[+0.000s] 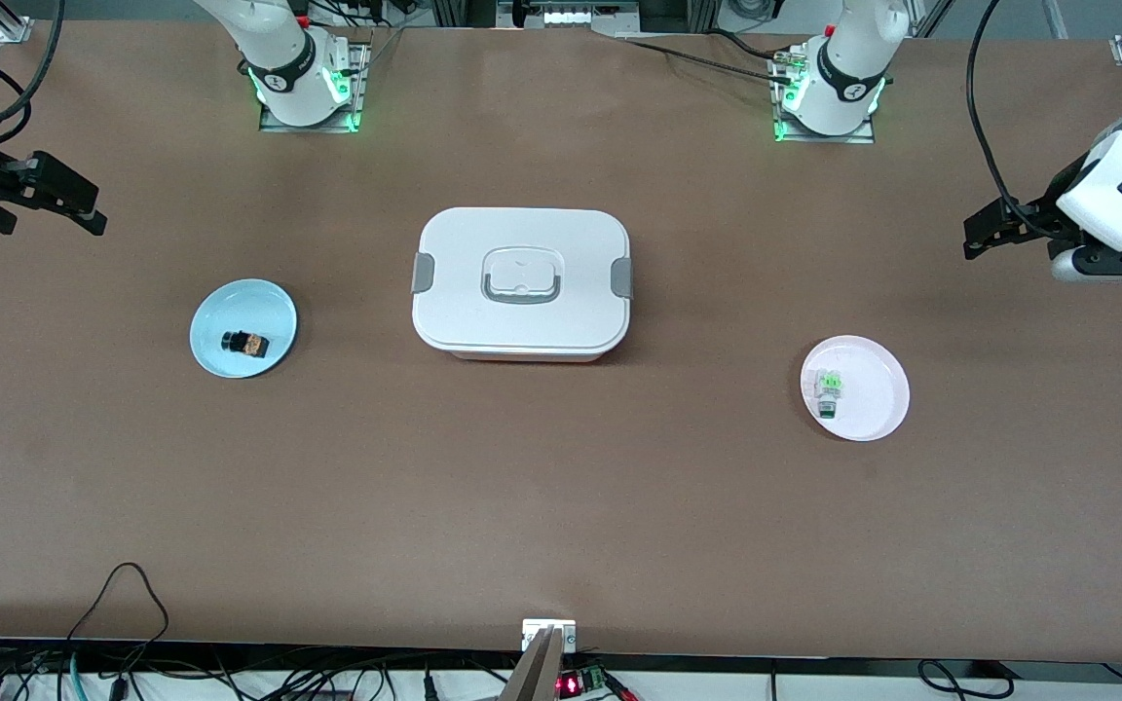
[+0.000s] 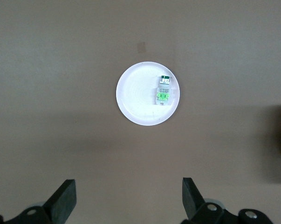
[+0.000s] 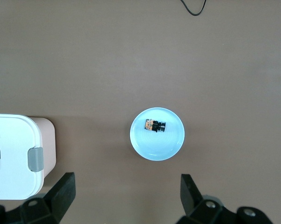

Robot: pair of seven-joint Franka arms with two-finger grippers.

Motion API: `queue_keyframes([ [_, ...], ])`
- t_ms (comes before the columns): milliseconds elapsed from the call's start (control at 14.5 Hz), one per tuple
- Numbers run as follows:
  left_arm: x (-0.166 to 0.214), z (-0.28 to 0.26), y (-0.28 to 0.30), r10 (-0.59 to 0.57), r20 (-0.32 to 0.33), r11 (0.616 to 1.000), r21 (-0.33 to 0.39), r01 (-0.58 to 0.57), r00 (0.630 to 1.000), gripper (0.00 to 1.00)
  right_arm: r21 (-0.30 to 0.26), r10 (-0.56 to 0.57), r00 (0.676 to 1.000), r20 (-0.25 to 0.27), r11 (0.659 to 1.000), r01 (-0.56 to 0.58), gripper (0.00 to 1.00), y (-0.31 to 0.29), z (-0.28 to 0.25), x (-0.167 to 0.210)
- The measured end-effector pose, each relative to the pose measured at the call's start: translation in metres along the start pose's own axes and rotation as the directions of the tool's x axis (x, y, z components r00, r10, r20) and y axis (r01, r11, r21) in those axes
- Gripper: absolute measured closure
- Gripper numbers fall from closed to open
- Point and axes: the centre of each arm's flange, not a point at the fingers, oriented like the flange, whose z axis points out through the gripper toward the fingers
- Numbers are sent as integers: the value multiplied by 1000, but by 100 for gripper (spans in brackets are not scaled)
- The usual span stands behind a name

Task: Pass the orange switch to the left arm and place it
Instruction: 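Lower the right gripper onto the orange switch on the blue plate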

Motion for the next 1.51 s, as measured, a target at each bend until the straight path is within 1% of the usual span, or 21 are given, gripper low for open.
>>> queue_keyframes([
  [482, 0, 0, 0, 0, 0, 1000, 0, 0, 1000, 0, 0, 18, 1000, -3, 1000, -18, 0, 0, -2, 1],
  [619, 0, 0, 0, 0, 0, 1000, 0, 0, 1000, 0, -4, 18, 1000, 17, 1000, -18, 0, 0, 9, 5],
  [688, 0, 0, 0, 0, 0, 1000, 0, 0, 1000, 0, -10, 18, 999, 38, 1000, -17, 0, 0, 20, 10],
  [963, 0, 0, 0, 0, 0, 1000, 0, 0, 1000, 0, -41, 27, 986, 163, 999, -21, 0, 6, 95, 30],
  [1032, 0, 0, 0, 0, 0, 1000, 0, 0, 1000, 0, -46, 32, 985, 170, 999, -25, 0, 9, 115, 35],
  [1170, 0, 0, 0, 0, 0, 1000, 0, 0, 1000, 0, -51, 47, 986, 161, 998, -40, 0, 21, 153, 41],
  [1376, 0, 0, 0, 1, 0, 1000, 0, -1, 1000, 0, -52, 64, 986, 152, 997, -57, 0, 35, 214, 36],
  [1514, 1, -1, 1, 2, -2, 1000, 0, -2, 1000, 0, -51, 62, 985, 159, 997, -54, 0, 36, 257, 29],
])
